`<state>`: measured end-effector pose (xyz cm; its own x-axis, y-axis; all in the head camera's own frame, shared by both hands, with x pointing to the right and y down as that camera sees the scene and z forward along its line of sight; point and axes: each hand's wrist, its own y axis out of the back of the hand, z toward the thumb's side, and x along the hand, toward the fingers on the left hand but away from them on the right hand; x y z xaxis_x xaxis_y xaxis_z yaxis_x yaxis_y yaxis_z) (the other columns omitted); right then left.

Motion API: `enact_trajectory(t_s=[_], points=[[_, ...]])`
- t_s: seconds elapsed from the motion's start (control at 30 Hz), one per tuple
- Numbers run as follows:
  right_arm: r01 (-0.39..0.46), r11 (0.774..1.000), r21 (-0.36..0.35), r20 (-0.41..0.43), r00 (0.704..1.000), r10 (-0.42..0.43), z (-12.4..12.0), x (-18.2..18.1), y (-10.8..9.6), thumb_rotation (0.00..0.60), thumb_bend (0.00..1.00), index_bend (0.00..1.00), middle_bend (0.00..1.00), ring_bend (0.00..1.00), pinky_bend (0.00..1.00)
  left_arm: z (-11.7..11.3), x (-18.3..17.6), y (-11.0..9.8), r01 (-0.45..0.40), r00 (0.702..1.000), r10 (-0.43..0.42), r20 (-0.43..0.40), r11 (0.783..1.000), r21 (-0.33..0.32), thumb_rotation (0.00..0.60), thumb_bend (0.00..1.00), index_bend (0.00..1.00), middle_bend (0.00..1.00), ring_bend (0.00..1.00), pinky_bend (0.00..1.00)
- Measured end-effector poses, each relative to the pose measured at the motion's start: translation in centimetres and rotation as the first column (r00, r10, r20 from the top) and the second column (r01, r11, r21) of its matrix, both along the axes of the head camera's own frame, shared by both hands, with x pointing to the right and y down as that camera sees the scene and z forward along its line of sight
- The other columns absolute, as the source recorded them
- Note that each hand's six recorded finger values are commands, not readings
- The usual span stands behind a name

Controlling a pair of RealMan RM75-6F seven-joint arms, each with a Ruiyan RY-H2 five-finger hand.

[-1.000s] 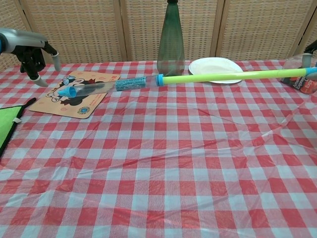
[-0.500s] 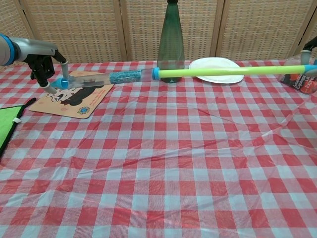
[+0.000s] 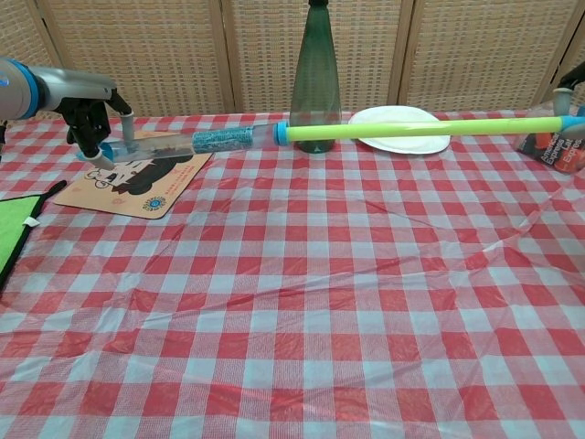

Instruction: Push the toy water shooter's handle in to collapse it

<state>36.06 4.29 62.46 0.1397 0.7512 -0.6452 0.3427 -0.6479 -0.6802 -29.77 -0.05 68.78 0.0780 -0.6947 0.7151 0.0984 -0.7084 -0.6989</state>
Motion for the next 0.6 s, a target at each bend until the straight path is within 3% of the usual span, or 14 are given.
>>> enact_trajectory(t_s=[0.13, 0.6], points=[[0.002, 1.0, 0.002, -0.001, 1.0, -0.002, -0.1, 0.0, 0.0, 0.6, 0.49, 0.85, 1.0, 0.99, 0.67, 0.0, 0.3, 0.1, -0.001, 1.0, 0.001, -0.005, 1.0, -0.001, 0.6, 0.36, 0.61, 0.79, 0.66, 0.54], [0.026, 1.0, 0.004, 0.006, 1.0, -0.026, -0.4, -0.9, 0.4, 0.6, 0.49, 0.85, 1.0, 0.99, 0.67, -1.0, 1.0, 0.7, -0.005, 0.999, 0.005, -0.035, 1.0, 0.003, 0.6, 0.36, 0.62, 0.79, 0.67, 0.54]])
